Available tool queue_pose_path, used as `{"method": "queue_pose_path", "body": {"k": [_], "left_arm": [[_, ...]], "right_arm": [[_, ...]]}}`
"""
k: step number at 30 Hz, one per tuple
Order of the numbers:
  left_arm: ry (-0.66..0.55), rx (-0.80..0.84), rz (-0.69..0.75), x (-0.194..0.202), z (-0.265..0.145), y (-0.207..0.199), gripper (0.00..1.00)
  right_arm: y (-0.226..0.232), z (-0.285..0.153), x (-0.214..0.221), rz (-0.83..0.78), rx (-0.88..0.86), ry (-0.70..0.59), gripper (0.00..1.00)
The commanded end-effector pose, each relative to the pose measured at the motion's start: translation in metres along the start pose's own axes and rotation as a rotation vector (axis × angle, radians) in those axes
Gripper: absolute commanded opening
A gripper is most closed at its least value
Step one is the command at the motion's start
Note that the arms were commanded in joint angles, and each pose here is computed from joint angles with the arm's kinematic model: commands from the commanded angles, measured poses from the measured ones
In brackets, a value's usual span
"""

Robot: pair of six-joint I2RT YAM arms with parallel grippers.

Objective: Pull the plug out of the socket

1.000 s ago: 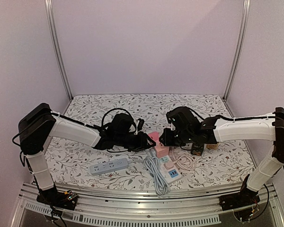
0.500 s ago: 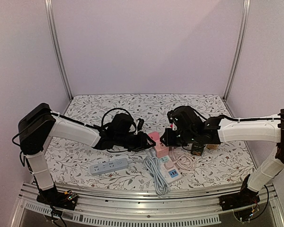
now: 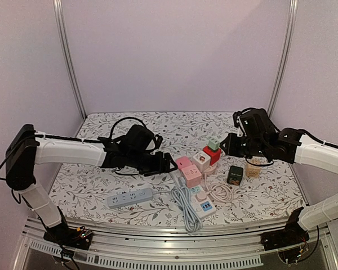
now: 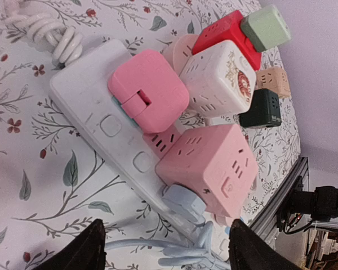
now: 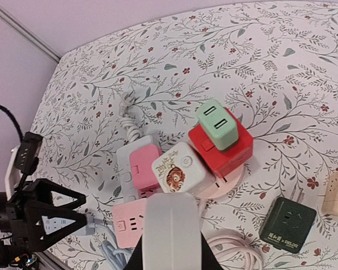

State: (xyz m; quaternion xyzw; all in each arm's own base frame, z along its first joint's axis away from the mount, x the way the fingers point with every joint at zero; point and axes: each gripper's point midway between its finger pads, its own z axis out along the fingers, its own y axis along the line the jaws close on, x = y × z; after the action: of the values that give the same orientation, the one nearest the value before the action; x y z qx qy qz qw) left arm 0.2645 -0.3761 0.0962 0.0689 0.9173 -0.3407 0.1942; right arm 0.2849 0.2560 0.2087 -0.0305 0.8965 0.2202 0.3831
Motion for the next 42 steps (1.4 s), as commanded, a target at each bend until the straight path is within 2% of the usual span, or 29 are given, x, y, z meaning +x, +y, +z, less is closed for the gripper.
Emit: {"method": "queue_pose_path", "body": {"k": [1, 11, 22, 29, 42], "left_arm": [[-0.08, -0.052, 0.08, -0.02, -0.05, -0.01, 0.77], [-0.131, -0.105, -0.004, 0.001, -0.098, 0.037, 0.83], [-0.144, -0.126, -0.077, 0.017, -0.113, 0.071, 0.85], [-0.14, -0.124, -0.084, 0.016, -0.116, 0.076, 0.85], [-0.154, -0.122, -0.102, 0.018, -0.123, 0.082, 0.86]], "right_arm": [[-0.057, 0.003, 0.007, 0.056, 0.111, 0.047, 0.0], [-0.11, 0.045, 0.009, 0.157, 0.138, 0.108, 0.0], [-0.125, 0.11, 0.018, 0.203, 0.12, 0.234, 0.01], [-0.141, 0.132, 0.034, 0.221, 0.173, 0.282, 0.12], [-0.156, 0.139, 0.045, 0.242, 0.219, 0.304, 0.36]]}}
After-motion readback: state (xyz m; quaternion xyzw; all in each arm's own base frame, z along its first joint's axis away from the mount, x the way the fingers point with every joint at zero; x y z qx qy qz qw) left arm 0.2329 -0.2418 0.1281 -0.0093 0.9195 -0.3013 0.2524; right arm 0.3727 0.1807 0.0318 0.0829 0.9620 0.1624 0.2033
